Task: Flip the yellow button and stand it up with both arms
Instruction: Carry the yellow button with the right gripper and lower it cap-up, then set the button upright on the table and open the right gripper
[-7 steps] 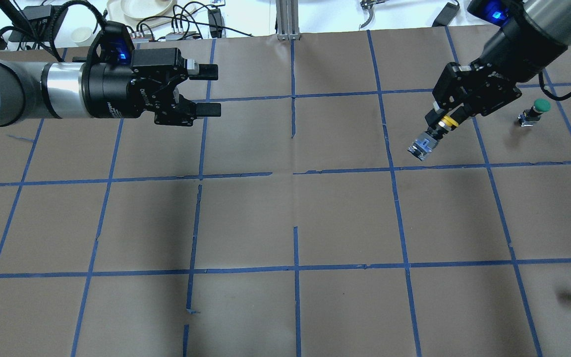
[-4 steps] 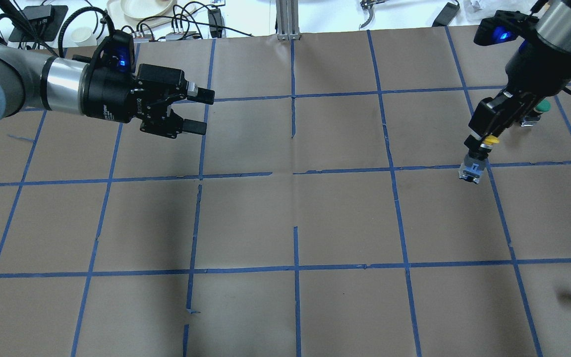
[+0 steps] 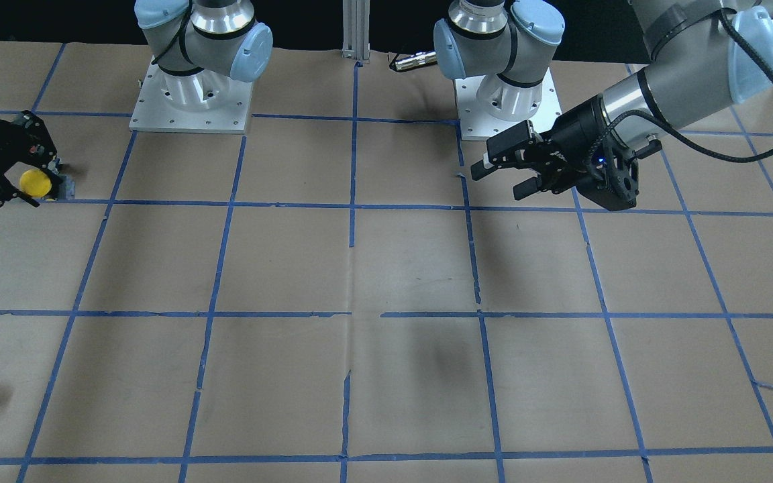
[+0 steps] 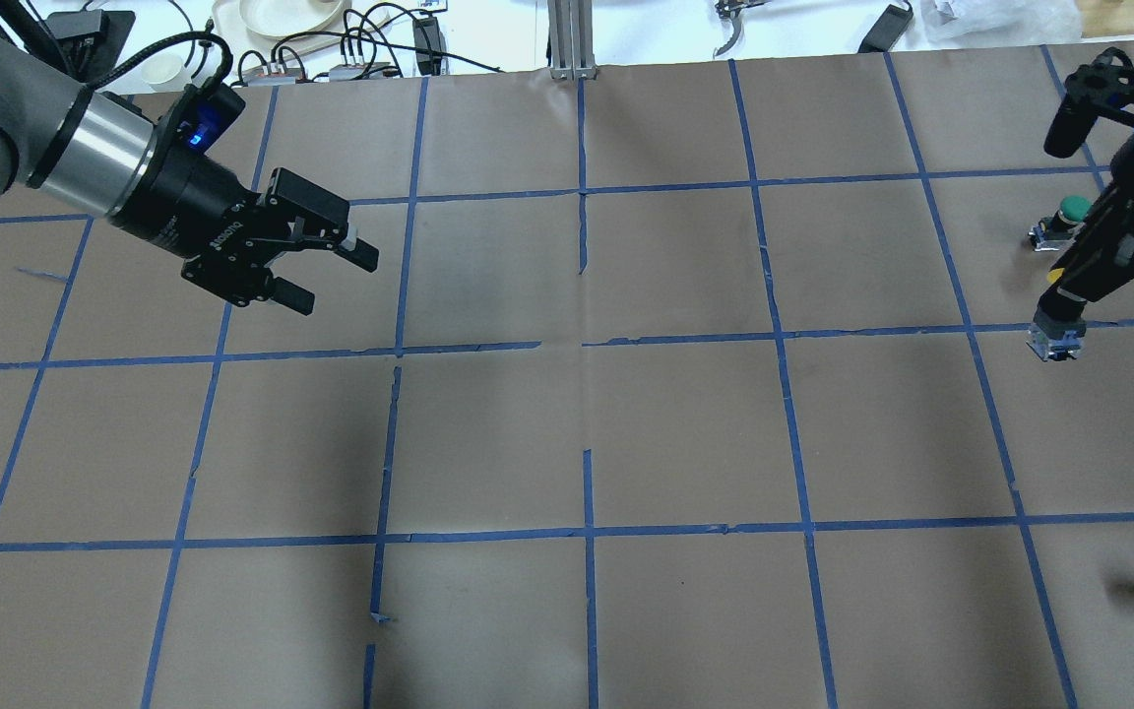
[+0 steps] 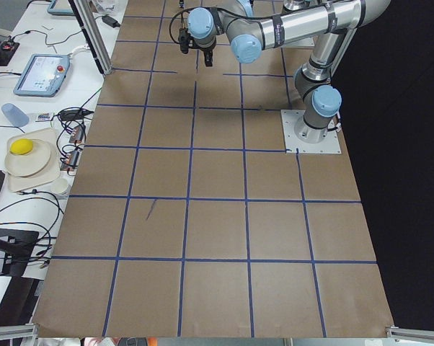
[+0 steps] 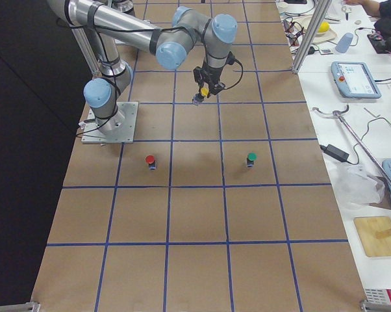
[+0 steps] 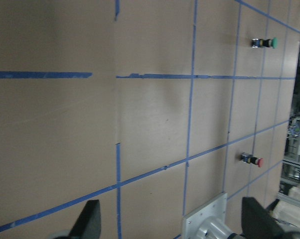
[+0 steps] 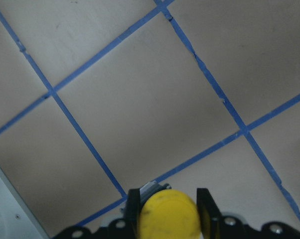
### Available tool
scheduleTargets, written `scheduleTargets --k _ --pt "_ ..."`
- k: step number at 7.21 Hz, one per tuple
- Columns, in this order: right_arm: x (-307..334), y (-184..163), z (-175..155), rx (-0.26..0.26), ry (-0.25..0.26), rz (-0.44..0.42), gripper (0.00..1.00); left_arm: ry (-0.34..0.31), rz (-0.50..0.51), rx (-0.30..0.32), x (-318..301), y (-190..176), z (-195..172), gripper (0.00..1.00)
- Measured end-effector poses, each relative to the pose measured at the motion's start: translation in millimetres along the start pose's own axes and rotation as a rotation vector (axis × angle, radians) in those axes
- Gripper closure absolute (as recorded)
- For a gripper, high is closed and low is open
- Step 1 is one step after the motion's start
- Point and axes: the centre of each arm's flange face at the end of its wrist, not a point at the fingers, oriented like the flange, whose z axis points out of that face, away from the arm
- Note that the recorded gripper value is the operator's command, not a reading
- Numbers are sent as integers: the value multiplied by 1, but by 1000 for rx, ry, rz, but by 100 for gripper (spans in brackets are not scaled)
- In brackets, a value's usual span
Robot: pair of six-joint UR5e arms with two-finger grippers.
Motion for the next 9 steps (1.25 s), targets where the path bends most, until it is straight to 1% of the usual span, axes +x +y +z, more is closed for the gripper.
scheduleTargets --k 1,2,3,4,5,6,7,8,9 --pt "13 29 17 13 16 -65 80 -151 -15 7 1 5 -4 1" --pt "26 64 41 24 51 -131 80 -301 10 20 14 9 -11 1" --pt "37 97 71 29 101 -210 80 -422 41 46 33 11 -21 1" --pt "42 121 97 30 161 -298 80 -496 65 71 49 13 -31 1" --pt "44 134 114 30 203 -382 80 -532 82 86 59 15 -36 1" --pt "46 139 127 39 217 -468 80 -564 93 98 64 17 -41 1" --pt "48 138 136 73 228 -562 80 -591 97 107 66 20 -44 1" --pt "49 134 140 118 243 -651 80 -603 94 107 64 21 -44 1" --pt "50 141 144 148 247 -705 80 -602 75 109 63 15 -40 1"
